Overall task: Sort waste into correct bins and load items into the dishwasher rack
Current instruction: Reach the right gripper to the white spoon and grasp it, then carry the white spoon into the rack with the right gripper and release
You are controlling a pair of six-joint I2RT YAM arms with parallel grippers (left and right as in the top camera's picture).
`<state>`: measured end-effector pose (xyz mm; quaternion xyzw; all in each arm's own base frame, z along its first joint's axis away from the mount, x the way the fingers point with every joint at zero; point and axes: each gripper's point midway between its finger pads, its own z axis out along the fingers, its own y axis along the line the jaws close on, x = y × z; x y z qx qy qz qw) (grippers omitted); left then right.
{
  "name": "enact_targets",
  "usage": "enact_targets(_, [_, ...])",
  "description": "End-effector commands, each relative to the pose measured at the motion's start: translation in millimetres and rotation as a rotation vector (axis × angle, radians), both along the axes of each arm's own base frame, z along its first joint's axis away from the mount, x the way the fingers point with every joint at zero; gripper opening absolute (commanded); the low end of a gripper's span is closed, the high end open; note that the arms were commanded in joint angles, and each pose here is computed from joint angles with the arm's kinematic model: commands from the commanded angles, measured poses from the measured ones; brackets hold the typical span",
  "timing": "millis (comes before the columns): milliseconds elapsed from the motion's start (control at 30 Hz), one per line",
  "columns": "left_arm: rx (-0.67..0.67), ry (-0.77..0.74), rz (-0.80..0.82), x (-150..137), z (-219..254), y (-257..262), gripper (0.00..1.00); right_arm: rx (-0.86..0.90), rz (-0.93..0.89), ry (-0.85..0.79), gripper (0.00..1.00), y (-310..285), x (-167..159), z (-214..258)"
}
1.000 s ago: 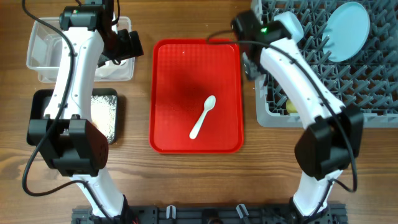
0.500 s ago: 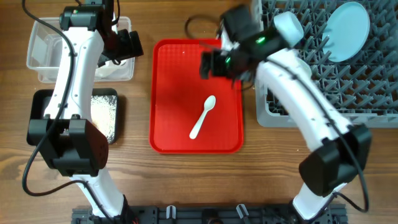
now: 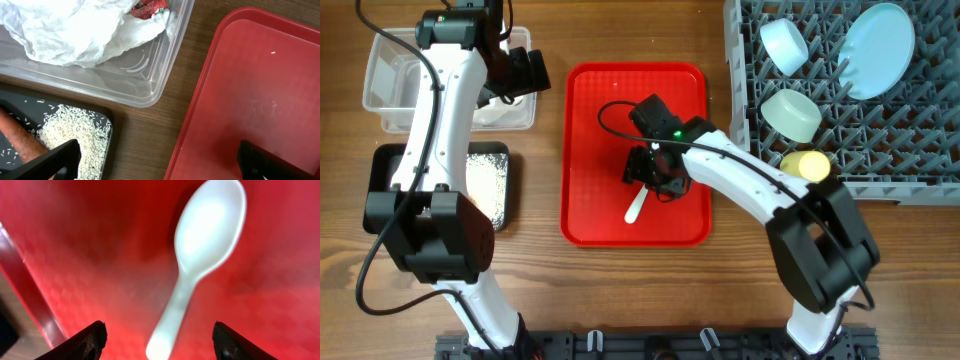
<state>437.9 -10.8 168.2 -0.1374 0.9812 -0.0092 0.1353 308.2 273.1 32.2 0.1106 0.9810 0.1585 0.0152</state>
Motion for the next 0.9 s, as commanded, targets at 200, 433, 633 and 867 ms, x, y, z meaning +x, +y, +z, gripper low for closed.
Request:
enact_targets(200, [0.003,-0.034,0.017,-0.4,13.2,4.0,1.00,-0.013,-0.086,0.056,0.53,1.3,1.2,-25.7])
enact_targets(433, [0.003,-0.034,0.017,-0.4,13.2,4.0,1.00,-0.023,-0.089,0.058,0.26,1.3,3.0,-35.0])
enact_targets(633, [0.003,-0.033,0.017,-0.5,13.2,4.0,1.00,0.007,-0.106,0.076,0.24,6.3,8.2,-43.5])
enact_targets(867, [0.003,-0.034,0.017,-0.4,13.2,4.0,1.00,0.083,-0.081,0.110,0.09,7.0,15.6,-31.6])
